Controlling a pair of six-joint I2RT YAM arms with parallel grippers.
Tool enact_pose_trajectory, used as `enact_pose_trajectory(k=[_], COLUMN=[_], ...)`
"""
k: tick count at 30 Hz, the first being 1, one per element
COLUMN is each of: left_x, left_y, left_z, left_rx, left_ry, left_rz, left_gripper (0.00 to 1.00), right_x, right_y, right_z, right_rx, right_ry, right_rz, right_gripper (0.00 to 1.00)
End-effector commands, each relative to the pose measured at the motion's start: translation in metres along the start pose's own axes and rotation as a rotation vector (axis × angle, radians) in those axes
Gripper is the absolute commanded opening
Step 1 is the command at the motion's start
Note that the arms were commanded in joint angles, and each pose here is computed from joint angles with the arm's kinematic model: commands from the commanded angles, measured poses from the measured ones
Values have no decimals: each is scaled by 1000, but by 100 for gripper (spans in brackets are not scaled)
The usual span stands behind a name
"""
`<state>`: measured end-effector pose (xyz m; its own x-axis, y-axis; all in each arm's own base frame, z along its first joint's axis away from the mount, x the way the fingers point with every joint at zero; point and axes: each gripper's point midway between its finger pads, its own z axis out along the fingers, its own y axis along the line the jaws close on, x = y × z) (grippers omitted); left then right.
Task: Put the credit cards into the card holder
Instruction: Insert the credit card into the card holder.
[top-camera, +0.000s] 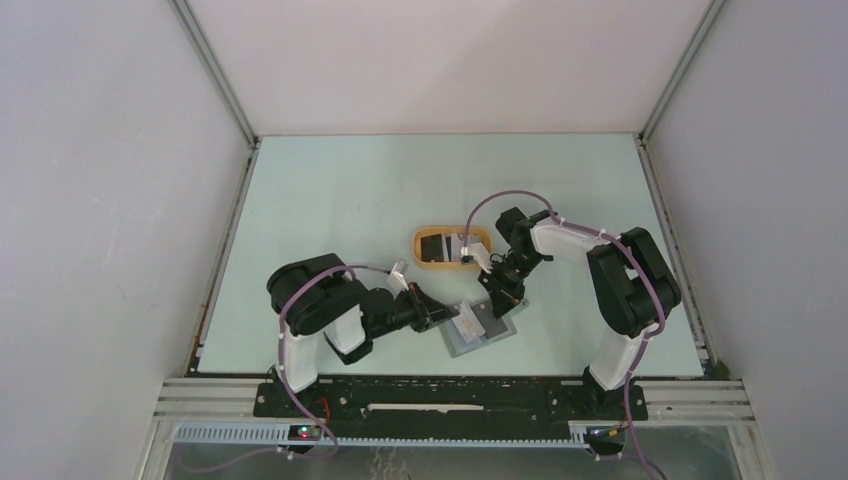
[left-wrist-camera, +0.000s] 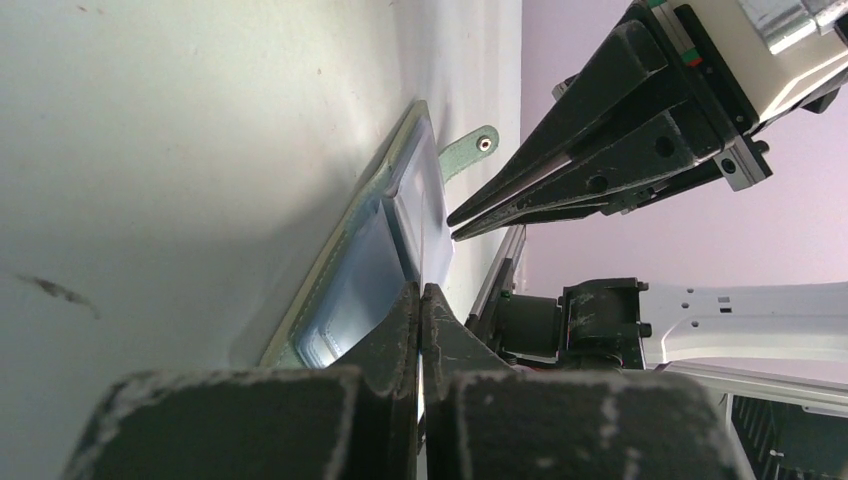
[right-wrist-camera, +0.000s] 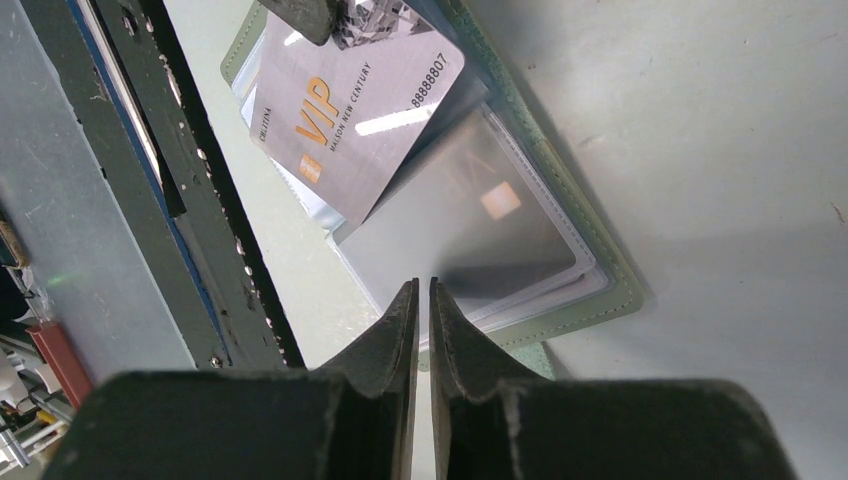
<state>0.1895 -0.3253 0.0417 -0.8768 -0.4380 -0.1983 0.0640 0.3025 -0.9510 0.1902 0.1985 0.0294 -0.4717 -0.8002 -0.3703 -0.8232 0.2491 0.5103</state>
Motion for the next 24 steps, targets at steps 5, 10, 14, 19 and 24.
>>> enact_pose_trajectory(k=[5,10,14,19,24], left_x=[-8,-8,-7,-6,-4], left_y=[-7,-6,-5,-3,-1], left_z=[3,0,-1,-1,3], left_rx=[33,26,21,14,4], left_ry=[-31,-36,-34,-28,-16], left_rz=[-13,-18,-24,-32,-38], left_gripper=[0,0,0,0,0], right_x=[-12,-12,-13,-12,-13], right_y=[-3,-3,-3,-4,-4], right_z=[-4,-4,-4,-4,-4], right_rx=[17,17,18,20,21], right_ry=[-18,-18,-20,-19,-18], right_rz=[-17,-16,-17,-16,-15], right_gripper=[15,15,15,15,14])
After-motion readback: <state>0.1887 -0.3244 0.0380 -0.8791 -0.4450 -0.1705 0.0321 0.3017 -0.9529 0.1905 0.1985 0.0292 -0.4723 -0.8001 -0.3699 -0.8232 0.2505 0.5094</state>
